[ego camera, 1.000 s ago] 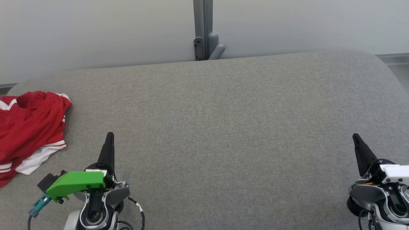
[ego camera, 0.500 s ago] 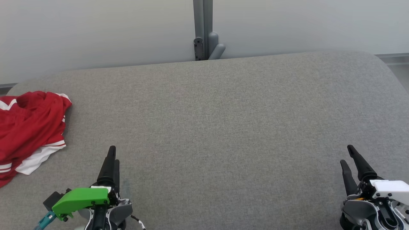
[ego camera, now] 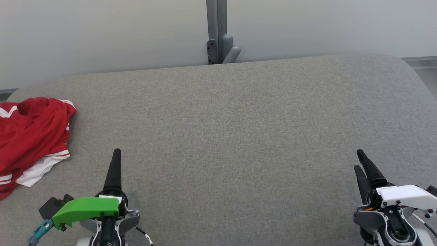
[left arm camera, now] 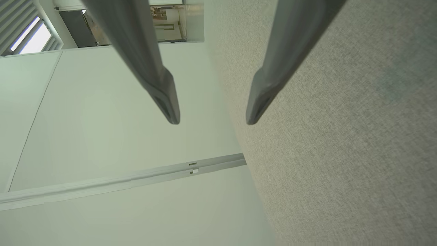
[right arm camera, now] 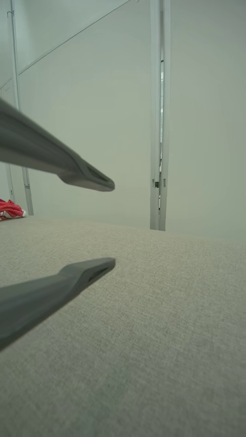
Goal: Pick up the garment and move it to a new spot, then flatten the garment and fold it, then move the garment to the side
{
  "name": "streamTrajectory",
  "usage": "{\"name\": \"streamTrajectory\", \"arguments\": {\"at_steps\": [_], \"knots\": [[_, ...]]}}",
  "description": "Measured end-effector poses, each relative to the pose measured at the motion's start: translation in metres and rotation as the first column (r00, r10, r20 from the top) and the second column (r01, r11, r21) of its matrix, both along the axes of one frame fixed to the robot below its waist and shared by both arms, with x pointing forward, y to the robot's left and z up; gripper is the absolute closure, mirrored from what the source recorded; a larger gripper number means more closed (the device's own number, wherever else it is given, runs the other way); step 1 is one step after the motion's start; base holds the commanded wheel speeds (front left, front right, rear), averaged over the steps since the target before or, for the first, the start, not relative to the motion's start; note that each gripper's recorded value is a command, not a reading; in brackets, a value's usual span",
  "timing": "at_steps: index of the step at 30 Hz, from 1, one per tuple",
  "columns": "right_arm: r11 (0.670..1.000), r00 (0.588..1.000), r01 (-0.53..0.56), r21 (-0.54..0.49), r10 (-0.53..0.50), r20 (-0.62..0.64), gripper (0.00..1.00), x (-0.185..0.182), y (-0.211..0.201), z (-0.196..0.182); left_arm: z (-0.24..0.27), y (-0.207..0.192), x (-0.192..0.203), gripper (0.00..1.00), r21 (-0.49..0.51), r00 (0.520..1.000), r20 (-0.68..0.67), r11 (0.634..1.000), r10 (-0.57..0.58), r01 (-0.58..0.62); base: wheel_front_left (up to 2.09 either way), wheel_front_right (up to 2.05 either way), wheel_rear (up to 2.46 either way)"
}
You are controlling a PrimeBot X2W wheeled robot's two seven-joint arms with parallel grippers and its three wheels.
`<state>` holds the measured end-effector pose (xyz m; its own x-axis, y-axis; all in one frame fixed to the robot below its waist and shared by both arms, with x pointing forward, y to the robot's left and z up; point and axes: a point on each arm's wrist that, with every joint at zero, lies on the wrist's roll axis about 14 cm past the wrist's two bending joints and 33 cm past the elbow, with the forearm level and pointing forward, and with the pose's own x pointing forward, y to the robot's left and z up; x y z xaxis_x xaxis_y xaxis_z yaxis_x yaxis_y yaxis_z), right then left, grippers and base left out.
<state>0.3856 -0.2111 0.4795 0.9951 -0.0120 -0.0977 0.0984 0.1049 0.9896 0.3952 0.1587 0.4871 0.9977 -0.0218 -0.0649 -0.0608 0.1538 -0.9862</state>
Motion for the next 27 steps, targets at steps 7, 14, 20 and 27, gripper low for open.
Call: {"name": "streamTrajectory", "arguments": {"at_steps": [7, 14, 20, 27], "knots": [[0.98, 1.0, -0.03, -0.195, 0.03, -0.003, 0.0, 0.003, 0.006, 0.004, 0.012, 0.002, 0.001, 0.0, 0.139, 0.999, 0.048, 0.99, -0.004, -0.003, 0.0, 0.0, 0.0], [0.932, 0.998, -0.04, -0.359, 0.054, 0.029, 0.0, 0.007, 0.014, 0.017, 0.028, 0.005, 0.002, 0.0, 0.286, 0.994, 0.109, 0.958, -0.009, -0.023, 0.0, 0.0, 0.0], [0.878, 0.995, -0.057, -0.475, 0.09, 0.047, 0.0, 0.009, 0.023, 0.025, 0.039, 0.003, 0.003, 0.0, 0.401, 0.99, 0.139, 0.915, -0.021, -0.037, 0.0, 0.0, 0.0], [0.774, 0.988, -0.052, -0.631, 0.132, 0.08, 0.0, 0.012, 0.033, 0.039, 0.041, -0.002, 0.003, 0.0, 0.561, 0.991, 0.132, 0.827, -0.039, -0.042, 0.0, 0.0, 0.0]]}}
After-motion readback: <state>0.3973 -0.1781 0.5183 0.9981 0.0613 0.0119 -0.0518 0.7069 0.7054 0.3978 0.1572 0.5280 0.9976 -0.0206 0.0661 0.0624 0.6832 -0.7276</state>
